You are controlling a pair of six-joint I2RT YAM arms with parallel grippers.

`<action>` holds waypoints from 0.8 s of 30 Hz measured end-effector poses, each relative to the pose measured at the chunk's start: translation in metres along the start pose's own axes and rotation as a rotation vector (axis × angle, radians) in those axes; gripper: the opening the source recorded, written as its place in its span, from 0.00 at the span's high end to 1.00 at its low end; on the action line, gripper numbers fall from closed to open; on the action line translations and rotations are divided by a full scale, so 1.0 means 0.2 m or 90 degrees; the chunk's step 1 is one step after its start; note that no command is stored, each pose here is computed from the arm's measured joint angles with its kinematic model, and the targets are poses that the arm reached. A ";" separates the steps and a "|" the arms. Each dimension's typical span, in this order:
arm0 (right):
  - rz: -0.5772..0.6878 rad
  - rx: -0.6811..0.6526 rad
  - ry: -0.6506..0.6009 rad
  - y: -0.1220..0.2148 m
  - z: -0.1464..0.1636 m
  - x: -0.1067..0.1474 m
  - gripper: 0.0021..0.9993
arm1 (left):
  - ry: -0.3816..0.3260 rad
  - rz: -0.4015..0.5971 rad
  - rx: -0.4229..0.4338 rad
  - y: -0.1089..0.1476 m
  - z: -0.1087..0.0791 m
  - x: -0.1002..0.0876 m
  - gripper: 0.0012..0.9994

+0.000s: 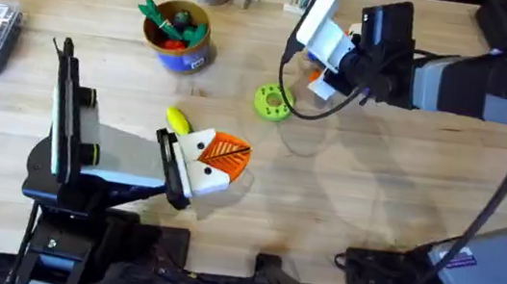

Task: Pick up the gripper from the table and insert it into the empty holder that is missing its gripper. Then pick up a screw, insert it into the mounting hole, and use the screwdriver to tighten it. Finally, clean up the table by picking up the vegetable and placing it into the bucket.

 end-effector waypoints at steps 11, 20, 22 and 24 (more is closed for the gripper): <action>-0.135 0.083 -0.235 0.40 -0.22 -0.21 0.15 | 0.000 0.000 0.000 0.00 0.00 0.00 0.99; -0.184 0.047 -0.303 0.76 -0.15 -0.30 0.15 | 0.000 0.000 0.000 0.00 0.00 0.00 0.06; -0.187 0.027 -0.297 0.82 -0.10 -0.32 0.15 | 0.000 0.000 0.000 0.00 0.00 0.00 0.01; -0.195 0.011 -0.287 0.87 -0.06 -0.34 0.15 | 0.001 0.000 0.000 0.00 0.00 0.00 0.01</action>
Point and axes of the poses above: each hand's point on the last joint's axis, 136 mm out from that joint toward the fingers, its own y axis back along the fingers, its own z axis along the line the jaws close on, x = y × z, the point moved 7 cm from there along y, back along the fingers, and after that the axes turned 6 degrees about -y, right-handed, at the moved point
